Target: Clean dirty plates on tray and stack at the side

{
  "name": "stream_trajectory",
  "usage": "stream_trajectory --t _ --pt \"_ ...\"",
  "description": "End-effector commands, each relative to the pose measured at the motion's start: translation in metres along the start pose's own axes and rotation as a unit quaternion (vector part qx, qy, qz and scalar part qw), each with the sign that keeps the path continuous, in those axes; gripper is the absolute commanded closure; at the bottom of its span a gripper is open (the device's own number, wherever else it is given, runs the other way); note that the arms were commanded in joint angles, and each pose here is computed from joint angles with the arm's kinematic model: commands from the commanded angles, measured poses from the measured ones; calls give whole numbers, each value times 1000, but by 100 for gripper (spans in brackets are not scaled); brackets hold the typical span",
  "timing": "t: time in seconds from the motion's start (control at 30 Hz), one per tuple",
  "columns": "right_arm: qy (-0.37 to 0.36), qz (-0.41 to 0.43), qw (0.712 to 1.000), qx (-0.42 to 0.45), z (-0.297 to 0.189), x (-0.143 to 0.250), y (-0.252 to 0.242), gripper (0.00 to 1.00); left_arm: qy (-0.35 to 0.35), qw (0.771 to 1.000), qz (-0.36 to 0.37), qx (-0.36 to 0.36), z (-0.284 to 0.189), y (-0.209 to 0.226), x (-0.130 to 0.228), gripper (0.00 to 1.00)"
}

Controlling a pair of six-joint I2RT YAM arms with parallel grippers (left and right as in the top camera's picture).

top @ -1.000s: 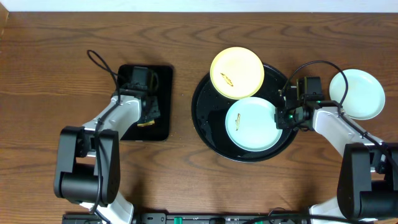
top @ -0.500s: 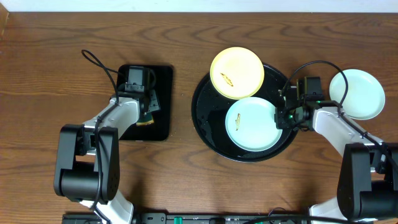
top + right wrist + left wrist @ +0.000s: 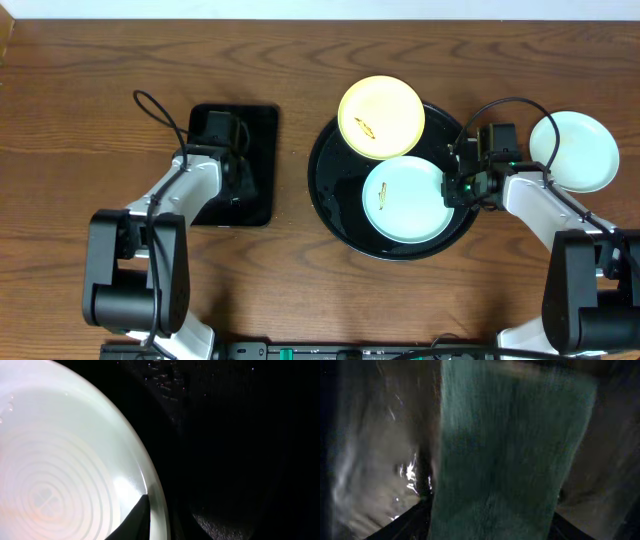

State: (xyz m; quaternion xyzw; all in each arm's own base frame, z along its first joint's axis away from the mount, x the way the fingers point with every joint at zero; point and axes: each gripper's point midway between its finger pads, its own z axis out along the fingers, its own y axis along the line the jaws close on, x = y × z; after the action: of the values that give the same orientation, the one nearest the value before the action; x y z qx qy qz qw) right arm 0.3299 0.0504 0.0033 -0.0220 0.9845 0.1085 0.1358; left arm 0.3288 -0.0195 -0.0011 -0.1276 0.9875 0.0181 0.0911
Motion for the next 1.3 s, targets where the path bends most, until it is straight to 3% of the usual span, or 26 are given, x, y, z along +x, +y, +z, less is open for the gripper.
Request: stream_trajectory --t 0.0,0.03,0.07,0.1,0.13,0.17,0.43,0.53,0.77,0.83,0.9,0.93,1.0,1.07,1.13,1.23,1.27 --pt "7 -4 1000 -5 3 4 2 86 35 999 -10 5 -1 2 18 41" --pt "7 -5 1000 -5 3 4 2 86 34 999 -9 3 -1 2 18 64" --pt "7 -4 1000 -5 3 4 2 86 30 1000 -4 4 0 2 16 81" --pt "7 -4 1000 -5 3 4 2 86 25 1000 -5 6 0 1 13 76" --pt "7 -5 1000 -5 3 4 2 85 19 1000 -5 8 0 0 10 47" --pt "7 -5 1000 -5 3 4 2 86 12 1000 -5 10 0 -1 7 24" --pt "5 -5 1000 -5 3 3 2 83 -69 998 -7 -12 -2 3 -30 26" --pt "4 -6 1000 -5 3 3 3 84 -64 998 -6 -14 1 4 -28 36" --pt "-8 -15 1000 -7 16 6 7 82 -41 999 -3 -22 14 6 -19 36" --pt "-9 -17 1000 -7 16 5 9 87 -35 999 -3 -22 14 6 -16 36" --pt "-12 -11 1000 -8 16 4 9 99 -32 999 -3 -23 14 7 -15 41" --pt "-13 -7 1000 -9 16 3 10 99 -32 999 -3 -23 14 7 -15 47" --pt "-15 -3 1000 -14 16 2 12 99 -33 999 -3 -23 14 7 -15 50" --pt "-19 -3 1000 -15 16 0 12 99 -40 999 -3 -21 14 6 -19 48" --pt "-19 -4 1000 -17 16 0 13 98 -43 999 -4 -20 14 5 -20 39" --pt "-15 -14 1000 -19 17 2 20 97 -44 999 -4 -20 15 5 -21 40" --pt "-15 -16 1000 -20 17 2 21 97 -47 999 -4 -19 16 4 -22 44"
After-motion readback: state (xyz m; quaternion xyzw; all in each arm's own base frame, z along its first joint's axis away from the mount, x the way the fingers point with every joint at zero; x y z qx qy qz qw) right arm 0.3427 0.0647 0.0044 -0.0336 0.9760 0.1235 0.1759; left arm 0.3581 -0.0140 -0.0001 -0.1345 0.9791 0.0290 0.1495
